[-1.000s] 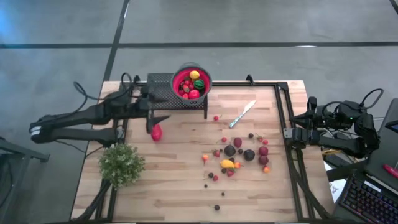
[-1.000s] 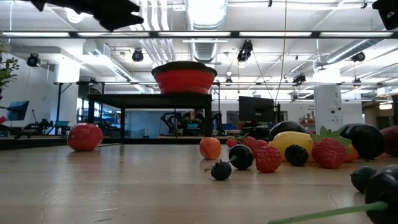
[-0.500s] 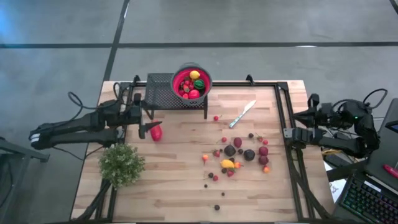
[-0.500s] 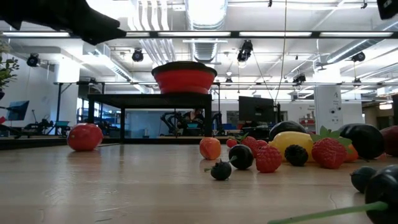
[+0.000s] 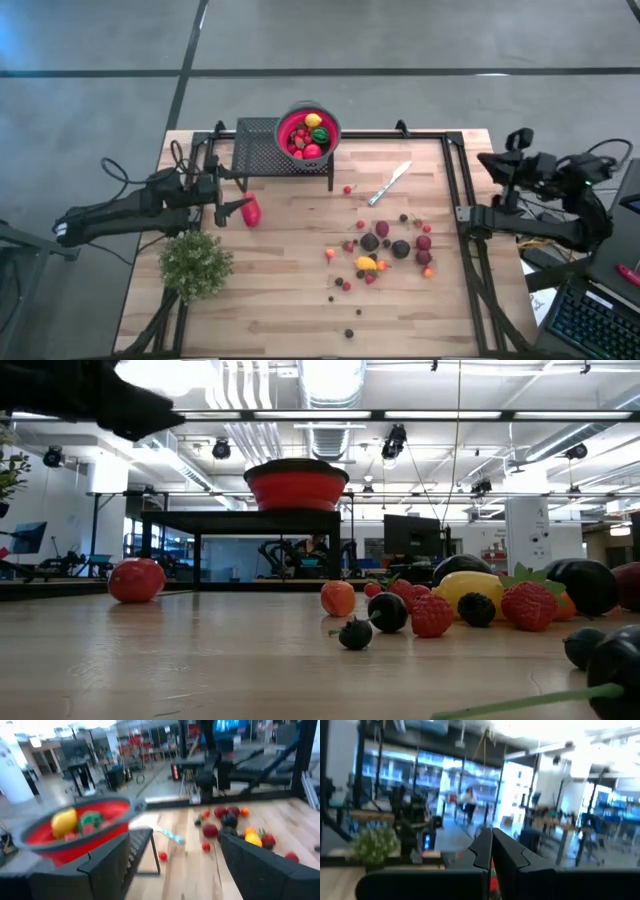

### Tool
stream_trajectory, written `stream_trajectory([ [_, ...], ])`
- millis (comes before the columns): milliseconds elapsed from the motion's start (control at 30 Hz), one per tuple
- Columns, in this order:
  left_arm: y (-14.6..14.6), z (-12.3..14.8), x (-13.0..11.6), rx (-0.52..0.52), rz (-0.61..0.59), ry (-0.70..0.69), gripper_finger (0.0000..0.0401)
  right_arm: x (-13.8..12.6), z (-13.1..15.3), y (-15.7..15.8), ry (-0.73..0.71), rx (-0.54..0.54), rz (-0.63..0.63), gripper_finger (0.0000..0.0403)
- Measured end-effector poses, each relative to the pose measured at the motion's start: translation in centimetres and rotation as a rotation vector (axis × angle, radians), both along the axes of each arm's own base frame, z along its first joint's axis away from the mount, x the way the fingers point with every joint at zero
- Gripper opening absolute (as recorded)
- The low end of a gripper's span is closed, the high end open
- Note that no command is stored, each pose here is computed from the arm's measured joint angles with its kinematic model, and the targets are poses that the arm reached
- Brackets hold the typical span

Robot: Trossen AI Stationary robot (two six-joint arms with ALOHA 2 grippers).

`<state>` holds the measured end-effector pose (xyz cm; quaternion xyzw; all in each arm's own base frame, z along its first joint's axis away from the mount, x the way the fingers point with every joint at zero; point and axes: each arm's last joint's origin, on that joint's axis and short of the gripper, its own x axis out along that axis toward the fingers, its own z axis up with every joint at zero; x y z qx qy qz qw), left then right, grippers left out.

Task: Pick & Place Fruit
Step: Put the black cherry into the red gray strainer bowl on the shelf

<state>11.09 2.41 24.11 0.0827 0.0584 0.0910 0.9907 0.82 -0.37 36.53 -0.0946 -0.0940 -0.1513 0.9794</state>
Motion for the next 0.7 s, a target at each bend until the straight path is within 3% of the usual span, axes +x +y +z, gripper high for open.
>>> stream_trajectory([
  [367,0.0,-0.5,0.0,-0.093,-0.009,0.018,0.0317,8.0,-1.1,-1.9,0.304,0.113,0.001,0.0008],
  [700,-0.8,-2.2,0.0,-0.168,-0.251,0.057,0.0317,11.0,-2.4,-2.5,0.411,0.247,0.013,0.0008],
])
